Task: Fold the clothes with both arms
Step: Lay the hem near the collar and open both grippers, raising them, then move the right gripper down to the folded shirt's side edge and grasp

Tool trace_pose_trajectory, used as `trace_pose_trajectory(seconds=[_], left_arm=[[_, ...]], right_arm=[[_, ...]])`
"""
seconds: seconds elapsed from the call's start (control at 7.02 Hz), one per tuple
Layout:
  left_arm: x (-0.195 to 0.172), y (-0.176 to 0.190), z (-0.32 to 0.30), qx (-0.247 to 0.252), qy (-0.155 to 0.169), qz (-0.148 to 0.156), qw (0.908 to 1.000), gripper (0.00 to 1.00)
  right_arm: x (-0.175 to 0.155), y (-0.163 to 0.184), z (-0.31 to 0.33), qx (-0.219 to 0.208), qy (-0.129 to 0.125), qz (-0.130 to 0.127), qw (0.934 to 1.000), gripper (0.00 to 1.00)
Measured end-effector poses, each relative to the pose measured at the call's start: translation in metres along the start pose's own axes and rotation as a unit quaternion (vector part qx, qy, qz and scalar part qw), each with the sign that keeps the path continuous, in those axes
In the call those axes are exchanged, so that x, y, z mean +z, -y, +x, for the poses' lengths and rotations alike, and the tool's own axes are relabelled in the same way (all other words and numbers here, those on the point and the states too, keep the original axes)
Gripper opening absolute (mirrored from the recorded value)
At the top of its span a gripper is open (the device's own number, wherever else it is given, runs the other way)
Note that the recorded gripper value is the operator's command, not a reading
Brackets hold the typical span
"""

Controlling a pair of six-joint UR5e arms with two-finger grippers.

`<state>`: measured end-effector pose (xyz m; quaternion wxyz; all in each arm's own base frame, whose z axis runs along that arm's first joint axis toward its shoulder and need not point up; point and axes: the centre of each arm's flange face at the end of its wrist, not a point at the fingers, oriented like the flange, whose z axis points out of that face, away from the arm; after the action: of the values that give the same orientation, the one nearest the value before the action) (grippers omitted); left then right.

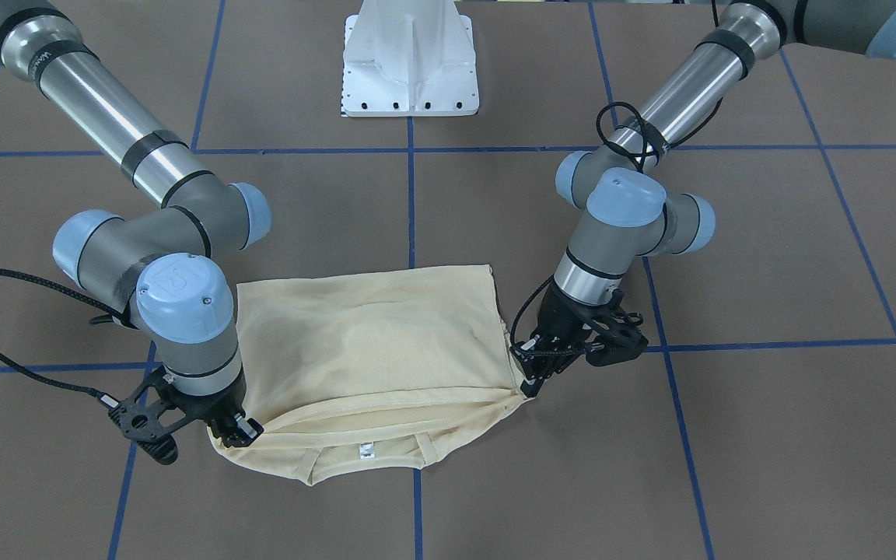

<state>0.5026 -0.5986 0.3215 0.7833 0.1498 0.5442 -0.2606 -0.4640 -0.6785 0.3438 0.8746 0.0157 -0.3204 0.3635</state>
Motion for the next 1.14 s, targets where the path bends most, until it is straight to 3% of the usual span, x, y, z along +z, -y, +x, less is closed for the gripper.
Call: trace_pose_trajectory(seconds=[0.14, 0.29, 0.43, 0.57, 0.86, 1.14], left_arm=[[0.000, 0.002, -0.001, 0.000, 0.000, 0.001, 1.0000, 0.35], [-0.002, 0.008, -0.001, -0.002, -0.001, 0.004, 1.0000, 0.37], [-0.007, 0.017, 0.001, -0.003, -0.004, 0.005, 1.0000, 0.39], [-0.017, 0.025, 0.008, -0.004, -0.014, 0.000, 0.9999, 0.40], [-0.039, 0.035, 0.014, -0.004, -0.030, -0.019, 0.9994, 0.40], [-0.045, 0.036, 0.013, -0.004, -0.033, -0.023, 0.9992, 0.40]], right_arm=[[-0.004, 0.000, -0.005, 0.001, 0.003, 0.000, 1.0000, 0.46], [-0.007, 0.002, -0.008, 0.002, 0.005, 0.001, 1.0000, 0.63], [-0.015, 0.007, -0.009, 0.006, 0.013, 0.002, 0.9999, 0.71], [-0.030, 0.009, -0.003, 0.007, 0.029, -0.002, 0.9995, 0.75], [-0.060, -0.018, 0.075, -0.002, 0.068, -0.025, 0.9973, 0.82], [-0.080, -0.061, 0.146, 0.050, 0.094, -0.050, 0.9931, 0.82]])
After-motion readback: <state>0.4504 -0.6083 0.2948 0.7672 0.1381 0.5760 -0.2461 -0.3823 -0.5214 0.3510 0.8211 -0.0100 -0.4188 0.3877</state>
